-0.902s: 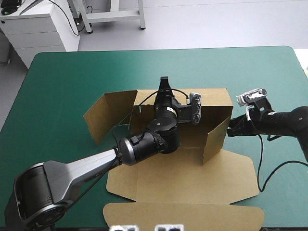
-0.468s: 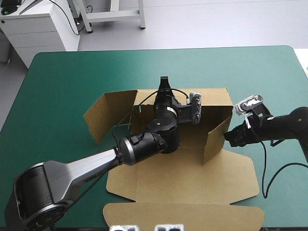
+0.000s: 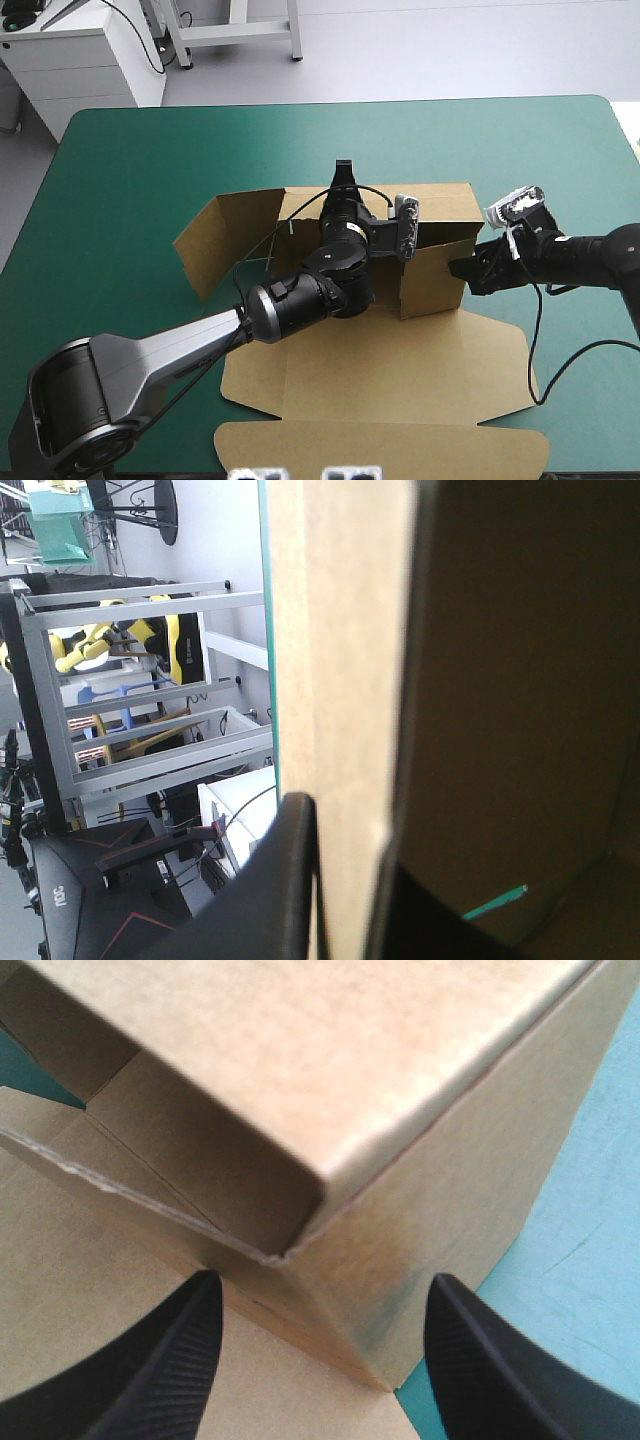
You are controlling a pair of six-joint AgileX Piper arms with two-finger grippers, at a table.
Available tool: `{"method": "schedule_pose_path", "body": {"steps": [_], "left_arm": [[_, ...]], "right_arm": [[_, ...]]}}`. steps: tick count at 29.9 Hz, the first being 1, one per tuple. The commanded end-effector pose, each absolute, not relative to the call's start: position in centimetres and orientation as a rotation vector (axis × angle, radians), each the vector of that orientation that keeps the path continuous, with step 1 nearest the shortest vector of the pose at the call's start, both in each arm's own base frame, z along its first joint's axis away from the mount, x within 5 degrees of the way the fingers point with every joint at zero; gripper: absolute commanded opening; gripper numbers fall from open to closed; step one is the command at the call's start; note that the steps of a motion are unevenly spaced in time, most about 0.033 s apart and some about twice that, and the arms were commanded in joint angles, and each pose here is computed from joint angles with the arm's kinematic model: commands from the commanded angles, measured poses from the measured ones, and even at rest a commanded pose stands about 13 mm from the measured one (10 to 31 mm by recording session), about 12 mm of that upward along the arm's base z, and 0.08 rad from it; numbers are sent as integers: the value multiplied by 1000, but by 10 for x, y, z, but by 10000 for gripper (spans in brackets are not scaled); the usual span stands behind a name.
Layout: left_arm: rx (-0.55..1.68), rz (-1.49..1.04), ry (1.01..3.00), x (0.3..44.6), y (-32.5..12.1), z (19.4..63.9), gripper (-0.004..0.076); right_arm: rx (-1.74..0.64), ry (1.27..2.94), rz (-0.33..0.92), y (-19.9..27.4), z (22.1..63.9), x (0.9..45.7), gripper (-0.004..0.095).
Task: Fold the box
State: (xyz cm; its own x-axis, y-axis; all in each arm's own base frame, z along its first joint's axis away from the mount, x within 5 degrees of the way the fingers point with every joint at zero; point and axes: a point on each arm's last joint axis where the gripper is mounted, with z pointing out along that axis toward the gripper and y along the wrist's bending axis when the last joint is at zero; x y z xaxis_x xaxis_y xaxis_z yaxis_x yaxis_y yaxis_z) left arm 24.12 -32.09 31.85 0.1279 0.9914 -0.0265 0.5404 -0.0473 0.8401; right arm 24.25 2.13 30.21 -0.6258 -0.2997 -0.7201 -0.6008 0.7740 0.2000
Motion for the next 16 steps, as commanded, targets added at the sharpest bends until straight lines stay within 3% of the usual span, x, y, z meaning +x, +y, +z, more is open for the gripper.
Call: {"method": "schedule_pose_path", "body": {"steps": [1, 16], "left_arm": [[1663, 604, 1502, 229, -326, 333, -8], [1718, 614, 1462, 228, -327, 332, -8]], "right_arm": [[-609, 2192, 583, 24, 316, 247, 600], [-382, 2224, 574, 13, 285, 287, 603]]}}
